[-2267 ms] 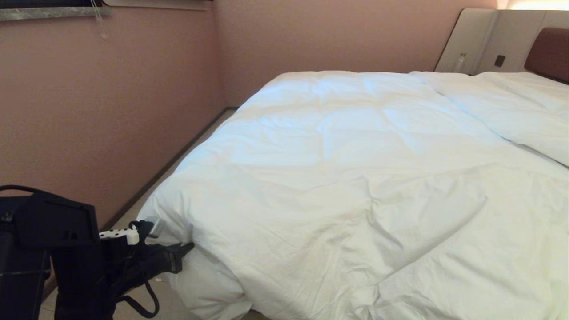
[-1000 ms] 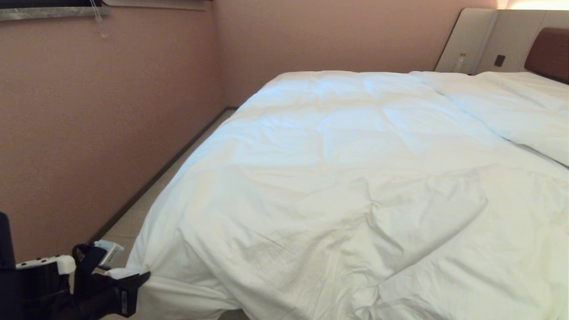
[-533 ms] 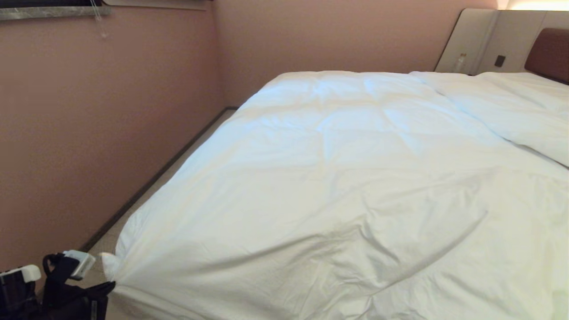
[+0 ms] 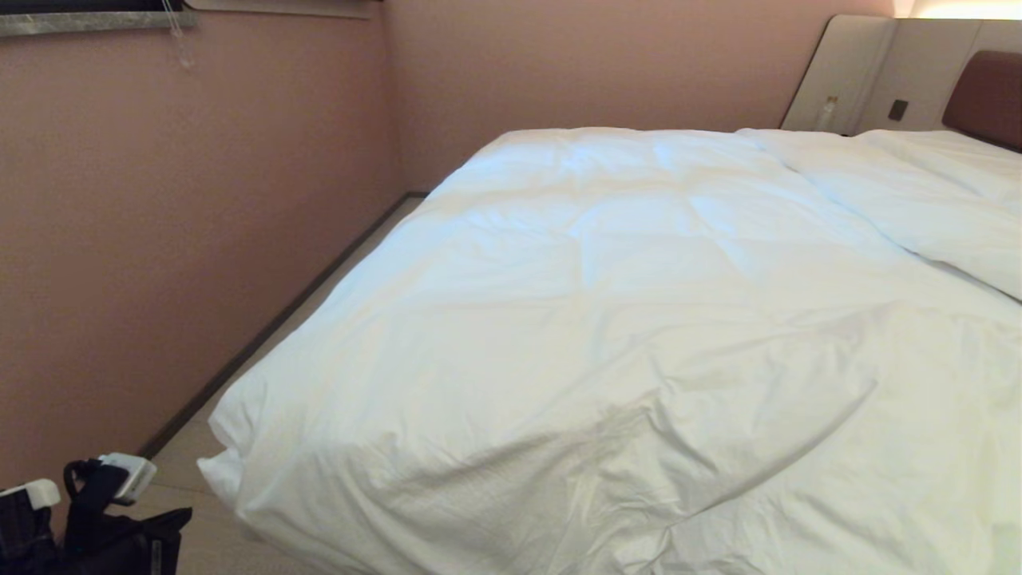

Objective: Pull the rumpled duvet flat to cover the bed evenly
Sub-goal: Flatten the corners of the folded blanket

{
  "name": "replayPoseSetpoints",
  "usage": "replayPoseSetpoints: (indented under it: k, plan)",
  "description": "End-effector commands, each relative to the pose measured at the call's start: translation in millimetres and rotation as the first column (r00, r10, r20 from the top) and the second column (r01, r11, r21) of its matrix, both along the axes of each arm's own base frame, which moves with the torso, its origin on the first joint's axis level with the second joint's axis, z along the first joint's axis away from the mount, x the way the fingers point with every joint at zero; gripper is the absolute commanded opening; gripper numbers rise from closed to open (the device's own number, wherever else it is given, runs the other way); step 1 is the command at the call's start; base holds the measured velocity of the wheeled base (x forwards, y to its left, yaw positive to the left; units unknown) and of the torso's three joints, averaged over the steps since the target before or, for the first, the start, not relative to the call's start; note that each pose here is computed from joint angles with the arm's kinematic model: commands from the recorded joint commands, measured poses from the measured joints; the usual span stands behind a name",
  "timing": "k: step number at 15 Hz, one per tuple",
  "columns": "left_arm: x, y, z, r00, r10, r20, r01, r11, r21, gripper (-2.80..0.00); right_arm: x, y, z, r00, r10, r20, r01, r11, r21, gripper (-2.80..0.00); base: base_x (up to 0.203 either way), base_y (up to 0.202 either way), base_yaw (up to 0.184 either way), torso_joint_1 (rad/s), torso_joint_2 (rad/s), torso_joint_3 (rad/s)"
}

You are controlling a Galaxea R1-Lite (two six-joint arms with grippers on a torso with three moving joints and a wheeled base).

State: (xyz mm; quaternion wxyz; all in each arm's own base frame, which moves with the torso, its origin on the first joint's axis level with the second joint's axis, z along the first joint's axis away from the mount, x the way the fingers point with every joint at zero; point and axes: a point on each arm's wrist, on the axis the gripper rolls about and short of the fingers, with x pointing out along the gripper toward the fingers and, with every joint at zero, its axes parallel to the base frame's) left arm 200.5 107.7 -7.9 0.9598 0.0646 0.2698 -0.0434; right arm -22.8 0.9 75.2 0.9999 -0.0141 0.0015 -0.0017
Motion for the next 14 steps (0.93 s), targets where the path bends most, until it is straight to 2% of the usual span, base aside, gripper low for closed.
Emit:
replayPoseSetpoints:
  k: [1,3,5,8,10,12,13,14]
  plan:
    - [3,2,9,0.998,-0.015,0.068,0.014,1.0,0.022,-2.8,0,0,0,1.0,0.0,0.0,0.0,1.0,-0.001,-2.8,0.0,0.0,0.0,0.0,0.0,0.0]
    - [3,1,19,0.994,-0.02,0.112,0.02,1.0,0.0,-2.8,0,0,0,1.0,0.0,0.0,0.0,1.0,-0.001,-2.8,0.0,0.0,0.0,0.0,0.0,0.0]
    - [0,-2,56,0.969,-0.008,0.247,0.012,1.0,-0.012,-2.8,0,0,0,1.0,0.0,0.0,0.0,1.0,-0.001,-2.8,0.0,0.0,0.0,0.0,0.0,0.0]
    - [-7,-15,114,0.892,-0.003,0.451,0.018,0.999,-0.03,-2.8,0,0,0,1.0,0.0,0.0,0.0,1.0,-0.001,-2.8,0.0,0.0,0.0,0.0,0.0,0.0]
    - [-15,-22,143,0.846,-0.001,0.532,0.02,0.999,-0.029,-2.8,0,0,0,1.0,0.0,0.0,0.0,1.0,-0.001,-2.8,0.0,0.0,0.0,0.0,0.0,0.0]
    - [-32,-36,187,0.772,-0.003,0.635,0.027,0.999,-0.029,-2.8,0,0,0,1.0,0.0,0.0,0.0,1.0,-0.001,-2.8,0.0,0.0,0.0,0.0,0.0,0.0]
    - [-42,-44,209,0.749,0.009,0.663,0.034,0.998,-0.052,-2.8,0,0,0,1.0,0.0,0.0,0.0,1.0,-0.001,-2.8,0.0,0.0,0.0,0.0,0.0,0.0]
    - [-51,-52,227,0.745,0.031,0.666,0.046,0.994,-0.098,-2.8,0,0,0,1.0,0.0,0.0,0.0,1.0,-0.001,-2.8,0.0,0.0,0.0,0.0,0.0,0.0]
